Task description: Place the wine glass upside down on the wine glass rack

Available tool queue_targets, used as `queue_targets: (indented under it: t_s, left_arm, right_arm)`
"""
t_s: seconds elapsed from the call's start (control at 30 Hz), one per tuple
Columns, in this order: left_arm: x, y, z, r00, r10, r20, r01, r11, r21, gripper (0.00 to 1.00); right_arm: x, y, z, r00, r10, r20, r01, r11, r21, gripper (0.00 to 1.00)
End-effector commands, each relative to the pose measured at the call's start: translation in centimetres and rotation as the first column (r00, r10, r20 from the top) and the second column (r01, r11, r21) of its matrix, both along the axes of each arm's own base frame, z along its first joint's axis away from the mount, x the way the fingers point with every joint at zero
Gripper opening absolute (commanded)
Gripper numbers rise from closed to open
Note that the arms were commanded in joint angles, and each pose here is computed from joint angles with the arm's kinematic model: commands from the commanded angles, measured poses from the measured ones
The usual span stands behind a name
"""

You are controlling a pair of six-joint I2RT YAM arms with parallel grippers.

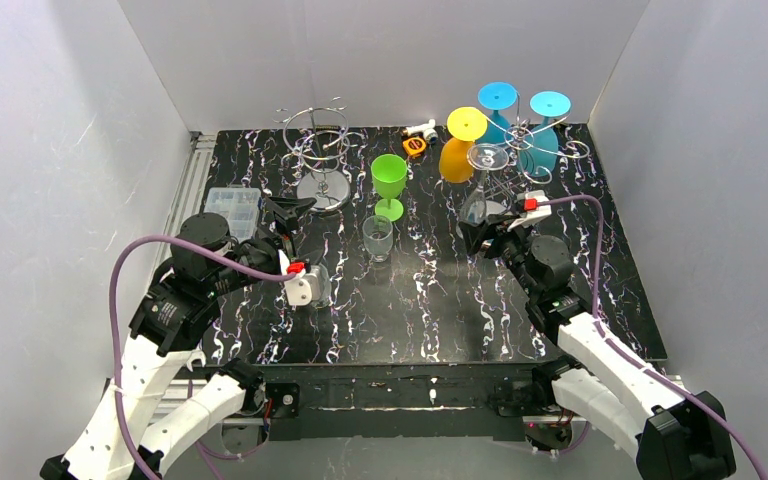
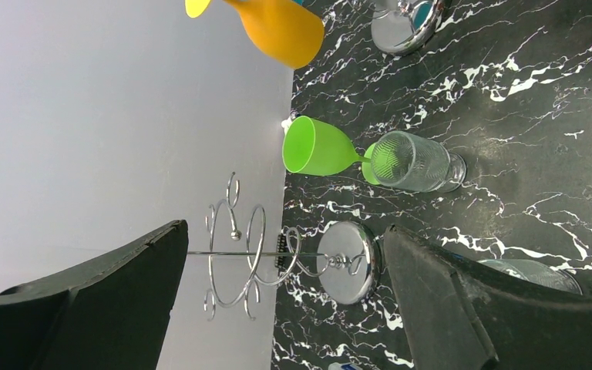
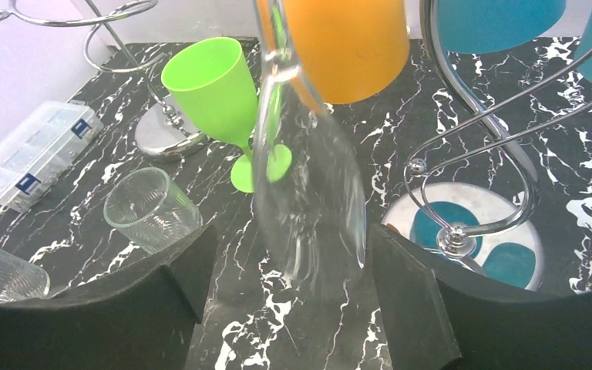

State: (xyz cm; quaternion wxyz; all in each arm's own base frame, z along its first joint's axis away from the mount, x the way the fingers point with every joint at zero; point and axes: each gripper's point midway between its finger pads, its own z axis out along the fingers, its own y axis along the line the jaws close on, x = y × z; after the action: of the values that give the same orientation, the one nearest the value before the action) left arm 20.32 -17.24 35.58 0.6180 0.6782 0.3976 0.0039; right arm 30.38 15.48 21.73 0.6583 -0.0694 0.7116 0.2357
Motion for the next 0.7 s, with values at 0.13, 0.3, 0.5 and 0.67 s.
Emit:
queue_targets:
  t_s: [0.13,0.3,0.5,0.67]
  left_arm:
    - [-0.3,-0.1,-0.5,1.0,-0.018,0.003,0.018,1.0,0.005,0.98]
    - [-0.5,-0.2,-0.6,1.0,-0.027,0.007,0.027,1.0,0.002,0.98]
    - [-0.6,-0.4,-0.5,0.999,-0.035,0.007,0.035,0.999,-0.002,0.98]
    - [-0.9,-0.3,-0.4,0.999,-0.037,-0.004,0.037,0.999,-0.016,0.98]
  right_arm:
    - [0.0,-0.6,3.6,0.998,-0.032,0.055,0.032,0.999,0.011,0.98]
    - [-1.1,-1.8,4.7,0.997,-0.07,0.009,0.07,0.997,0.014,0.98]
    - [-2.9,-4.2,7.1,0.985,-0.161,-0.067,0.163,0.986,0.019,0.98]
    - [-2.6,-5.8,9.5,0.955,-0.259,-0.141,0.258,0.966,-0.03,0.98]
